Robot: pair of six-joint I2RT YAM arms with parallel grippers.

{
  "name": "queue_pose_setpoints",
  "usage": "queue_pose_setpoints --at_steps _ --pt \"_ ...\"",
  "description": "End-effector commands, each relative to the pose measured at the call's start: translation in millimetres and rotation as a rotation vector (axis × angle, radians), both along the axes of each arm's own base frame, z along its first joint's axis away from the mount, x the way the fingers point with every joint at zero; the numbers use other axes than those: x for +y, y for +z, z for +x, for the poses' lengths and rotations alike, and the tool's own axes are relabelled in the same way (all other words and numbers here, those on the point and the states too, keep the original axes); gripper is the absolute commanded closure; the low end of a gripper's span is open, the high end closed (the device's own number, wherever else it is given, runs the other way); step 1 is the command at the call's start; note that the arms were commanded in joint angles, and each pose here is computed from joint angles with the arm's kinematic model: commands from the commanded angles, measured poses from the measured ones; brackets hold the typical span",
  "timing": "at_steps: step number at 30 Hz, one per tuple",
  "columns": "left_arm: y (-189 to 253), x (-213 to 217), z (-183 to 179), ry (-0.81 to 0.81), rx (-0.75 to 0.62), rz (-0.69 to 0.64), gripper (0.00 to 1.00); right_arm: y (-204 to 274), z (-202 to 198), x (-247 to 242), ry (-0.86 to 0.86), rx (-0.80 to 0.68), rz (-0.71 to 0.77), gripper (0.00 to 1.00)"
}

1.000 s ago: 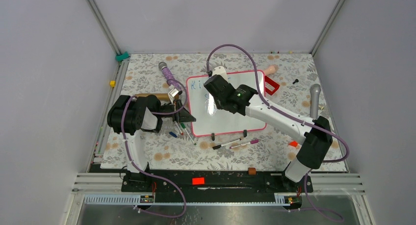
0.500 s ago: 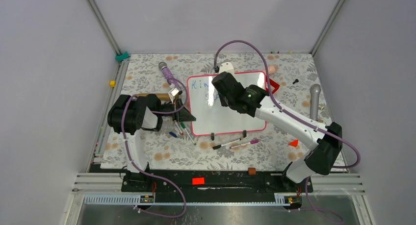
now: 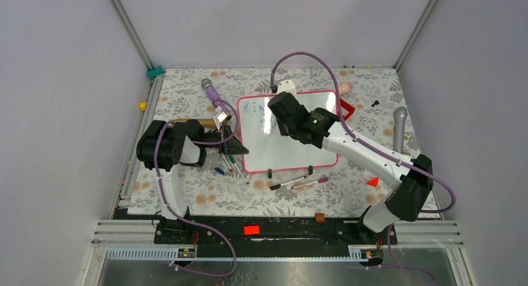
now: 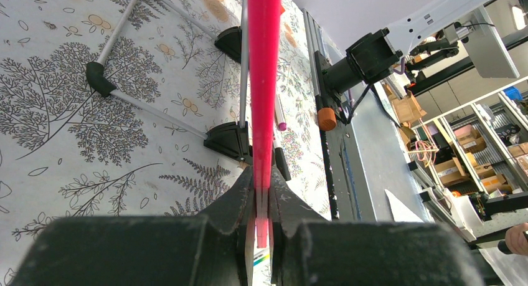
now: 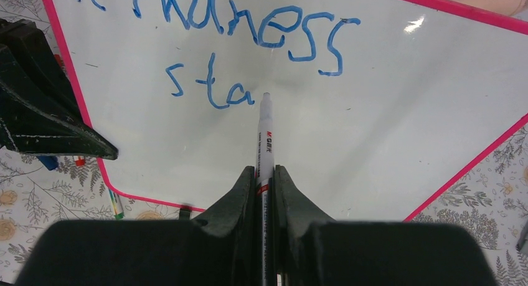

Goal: Write a sentence on the whiteboard

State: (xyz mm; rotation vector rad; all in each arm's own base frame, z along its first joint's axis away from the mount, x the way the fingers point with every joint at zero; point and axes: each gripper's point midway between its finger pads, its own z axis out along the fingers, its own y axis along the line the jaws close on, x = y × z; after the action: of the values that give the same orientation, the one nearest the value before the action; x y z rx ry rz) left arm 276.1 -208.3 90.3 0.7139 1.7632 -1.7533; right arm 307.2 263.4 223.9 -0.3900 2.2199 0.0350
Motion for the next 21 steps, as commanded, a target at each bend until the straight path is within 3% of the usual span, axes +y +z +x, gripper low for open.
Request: queue_pose_setpoints --at_steps 1,21 --pt "8.6 0.0 7.8 0.003 -0.098 -0.009 1.00 -0.5 7.6 -1.3 -0.029 -0.017 0.008 1.00" --pt "7.8 -0.4 6.5 0.000 -0.098 -0.009 1.00 -12.0 15.1 -0.6 -0.047 0.004 -0.023 1.00"
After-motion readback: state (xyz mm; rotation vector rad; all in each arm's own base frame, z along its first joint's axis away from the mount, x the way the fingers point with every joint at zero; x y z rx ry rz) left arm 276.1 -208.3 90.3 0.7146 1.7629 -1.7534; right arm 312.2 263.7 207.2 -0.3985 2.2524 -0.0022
